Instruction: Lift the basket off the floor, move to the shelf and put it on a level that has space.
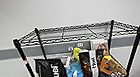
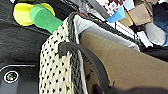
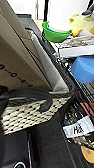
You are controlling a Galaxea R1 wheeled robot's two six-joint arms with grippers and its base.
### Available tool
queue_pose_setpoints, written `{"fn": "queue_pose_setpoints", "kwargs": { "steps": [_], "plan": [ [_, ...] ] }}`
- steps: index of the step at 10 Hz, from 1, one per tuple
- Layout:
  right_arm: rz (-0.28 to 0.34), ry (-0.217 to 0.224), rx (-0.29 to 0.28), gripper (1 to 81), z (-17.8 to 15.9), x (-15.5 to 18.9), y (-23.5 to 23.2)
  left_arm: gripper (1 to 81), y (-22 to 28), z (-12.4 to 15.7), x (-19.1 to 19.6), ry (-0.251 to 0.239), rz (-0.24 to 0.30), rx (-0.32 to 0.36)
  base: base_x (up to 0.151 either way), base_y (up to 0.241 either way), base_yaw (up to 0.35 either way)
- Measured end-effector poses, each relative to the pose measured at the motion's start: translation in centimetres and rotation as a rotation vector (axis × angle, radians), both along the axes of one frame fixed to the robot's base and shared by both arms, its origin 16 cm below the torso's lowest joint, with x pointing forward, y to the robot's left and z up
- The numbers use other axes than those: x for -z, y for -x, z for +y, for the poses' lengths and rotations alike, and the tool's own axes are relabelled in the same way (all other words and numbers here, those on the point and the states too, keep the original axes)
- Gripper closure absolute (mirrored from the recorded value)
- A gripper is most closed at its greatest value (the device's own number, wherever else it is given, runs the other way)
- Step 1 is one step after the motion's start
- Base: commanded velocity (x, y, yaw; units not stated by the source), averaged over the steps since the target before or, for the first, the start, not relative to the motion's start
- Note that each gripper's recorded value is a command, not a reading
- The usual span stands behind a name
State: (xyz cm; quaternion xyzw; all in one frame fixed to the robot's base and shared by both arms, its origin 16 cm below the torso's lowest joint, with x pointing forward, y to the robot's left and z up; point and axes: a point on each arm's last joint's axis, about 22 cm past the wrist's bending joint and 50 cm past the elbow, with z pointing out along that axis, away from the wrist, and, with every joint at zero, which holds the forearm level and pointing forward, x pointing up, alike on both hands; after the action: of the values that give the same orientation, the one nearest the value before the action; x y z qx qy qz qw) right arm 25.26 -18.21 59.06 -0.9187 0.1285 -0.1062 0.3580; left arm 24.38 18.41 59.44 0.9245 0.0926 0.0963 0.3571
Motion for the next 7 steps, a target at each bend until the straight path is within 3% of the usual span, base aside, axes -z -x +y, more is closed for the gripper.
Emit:
{"fn": "queue_pose_setpoints", "kwargs": {
  "steps": [5, 7],
  "plan": [
    [-0.002, -0.025, -0.014, 81.1, 0.2, -1.3, 0.7, 81.1, 0.4, 0.2, -0.2, 0.001, 0.004, 0.003, 0.000, 0.000, 0.000],
    [-0.019, -0.046, -0.011, 81.1, 0.5, -2.5, 0.6, 81.1, 0.7, -0.1, -1.7, 0.029, -0.001, 0.012, 0.000, 0.000, 0.000]
  ]
}}
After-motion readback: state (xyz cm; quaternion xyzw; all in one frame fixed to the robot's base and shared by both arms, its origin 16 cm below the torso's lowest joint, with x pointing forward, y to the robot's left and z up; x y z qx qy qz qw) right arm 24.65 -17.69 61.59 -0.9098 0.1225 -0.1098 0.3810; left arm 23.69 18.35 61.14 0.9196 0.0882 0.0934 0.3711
